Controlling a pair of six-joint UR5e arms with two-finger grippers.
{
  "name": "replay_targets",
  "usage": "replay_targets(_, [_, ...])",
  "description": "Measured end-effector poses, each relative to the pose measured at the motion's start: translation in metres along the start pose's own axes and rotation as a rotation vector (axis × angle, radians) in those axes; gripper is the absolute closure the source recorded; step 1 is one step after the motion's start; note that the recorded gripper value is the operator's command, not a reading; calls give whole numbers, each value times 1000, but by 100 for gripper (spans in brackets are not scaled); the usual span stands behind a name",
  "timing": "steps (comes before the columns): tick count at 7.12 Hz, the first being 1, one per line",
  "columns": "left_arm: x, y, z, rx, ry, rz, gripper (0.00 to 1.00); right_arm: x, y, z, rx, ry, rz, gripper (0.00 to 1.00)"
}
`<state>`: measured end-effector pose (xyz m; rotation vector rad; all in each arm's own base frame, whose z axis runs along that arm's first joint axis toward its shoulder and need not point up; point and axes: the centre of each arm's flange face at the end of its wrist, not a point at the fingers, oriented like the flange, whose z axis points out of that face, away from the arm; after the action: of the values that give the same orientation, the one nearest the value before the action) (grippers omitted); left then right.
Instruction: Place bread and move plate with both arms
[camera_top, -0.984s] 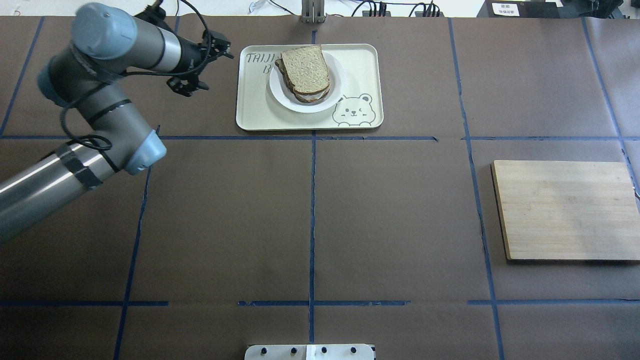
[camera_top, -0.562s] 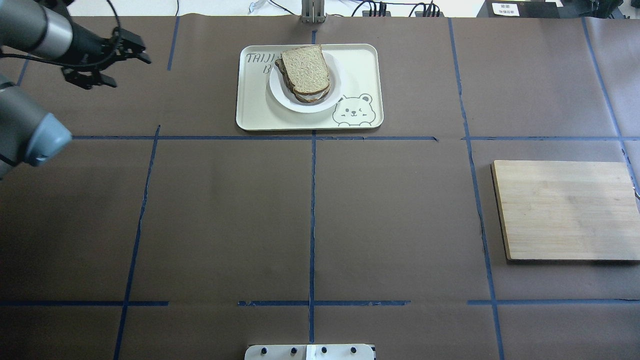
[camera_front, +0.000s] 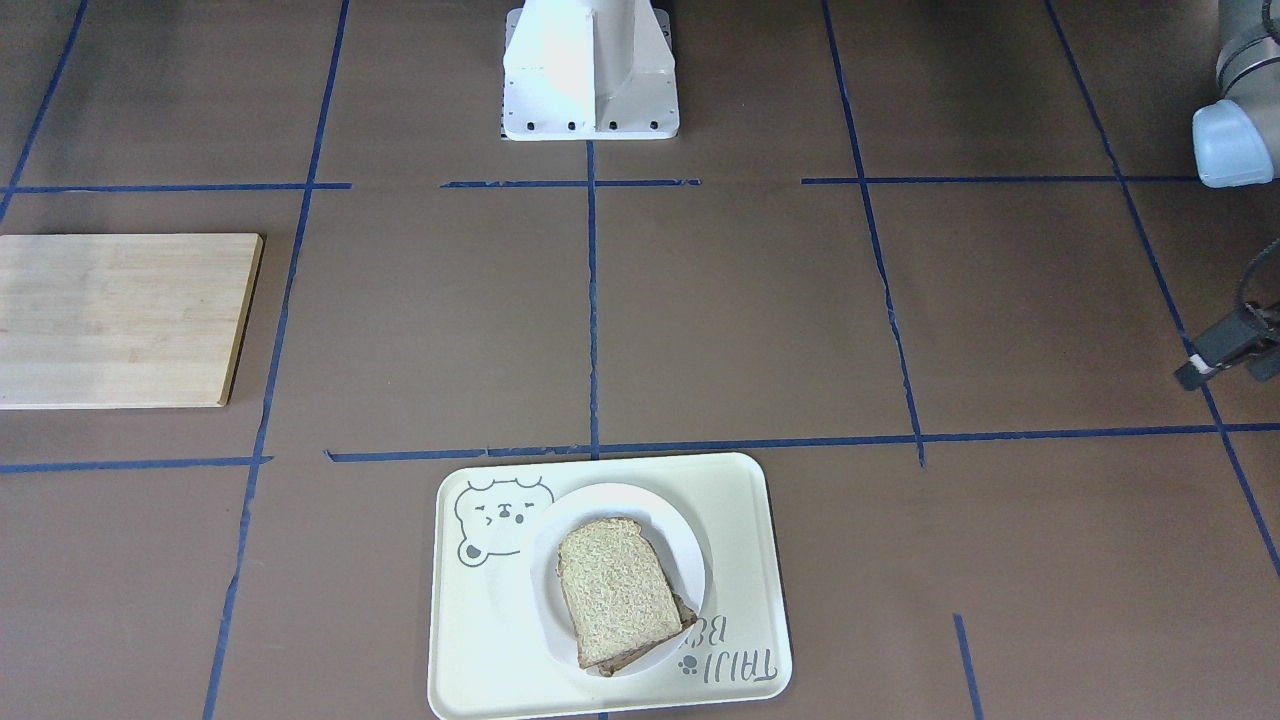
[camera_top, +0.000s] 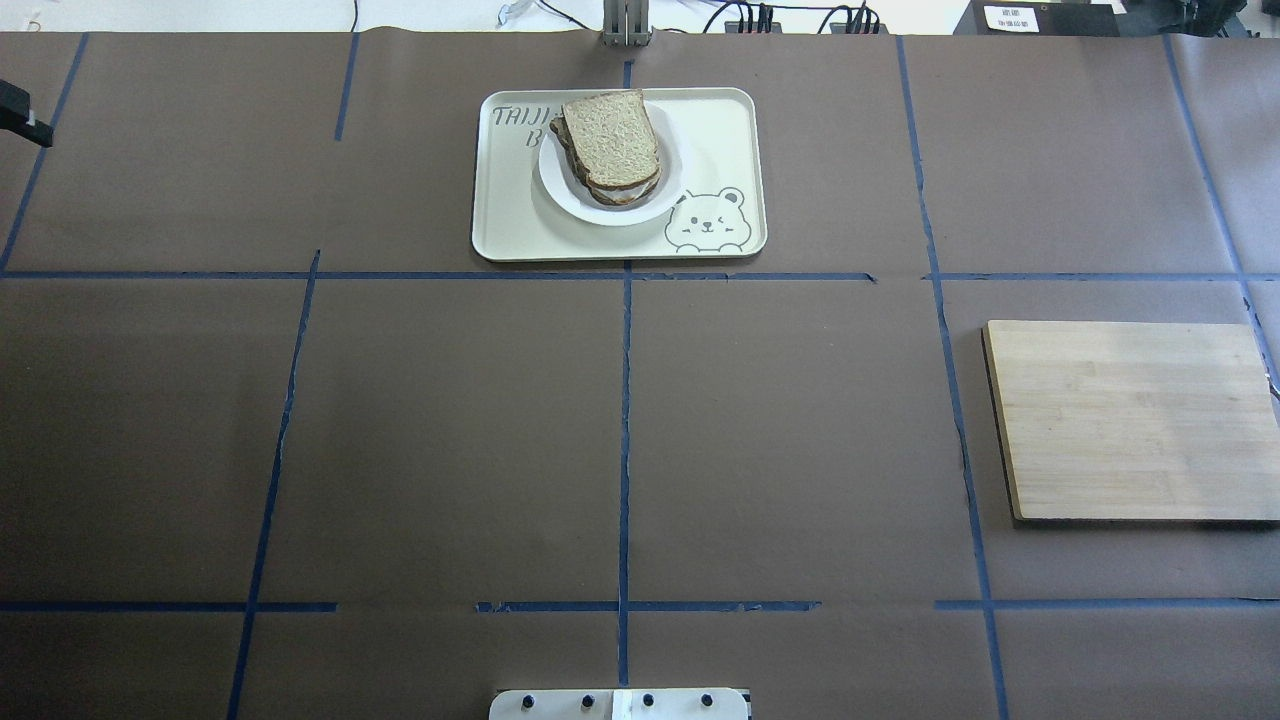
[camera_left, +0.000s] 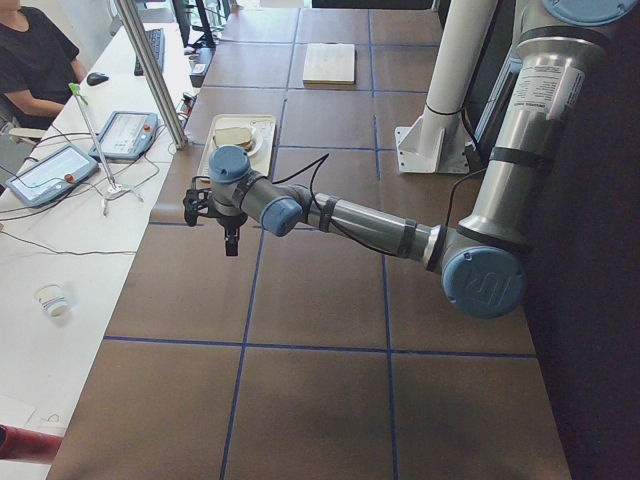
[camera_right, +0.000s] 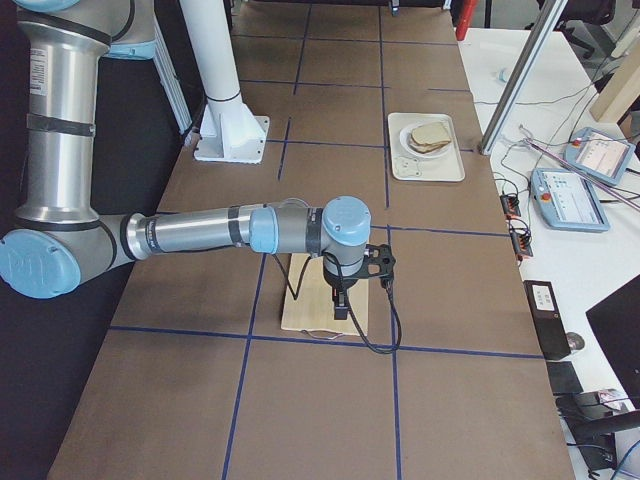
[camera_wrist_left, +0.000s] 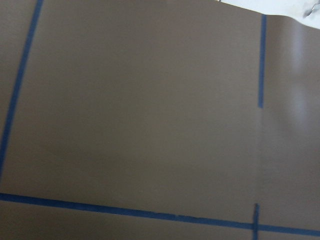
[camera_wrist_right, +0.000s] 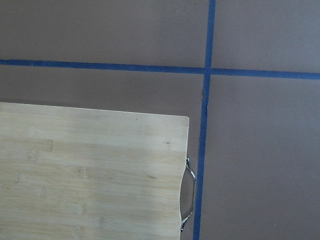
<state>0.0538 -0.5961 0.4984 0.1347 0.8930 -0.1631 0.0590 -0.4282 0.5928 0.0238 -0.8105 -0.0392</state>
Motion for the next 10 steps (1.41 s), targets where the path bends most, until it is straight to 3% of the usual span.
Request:
replay_targets(2, [-66,-1,-21,-76,-74,115,0,19,20,12,7,1,-3,0])
replay_targets(4, [-143,17,-29,-145,-95,169,0,30,32,22,31,-2,-20,0])
replay_targets(7, [-208,68,-8,-233,-93,138,0,27,29,20,46,-6,36,0])
replay_targets(10, [-232,99,4,-265,-88,132,0,23,27,17,53,-14,78,0])
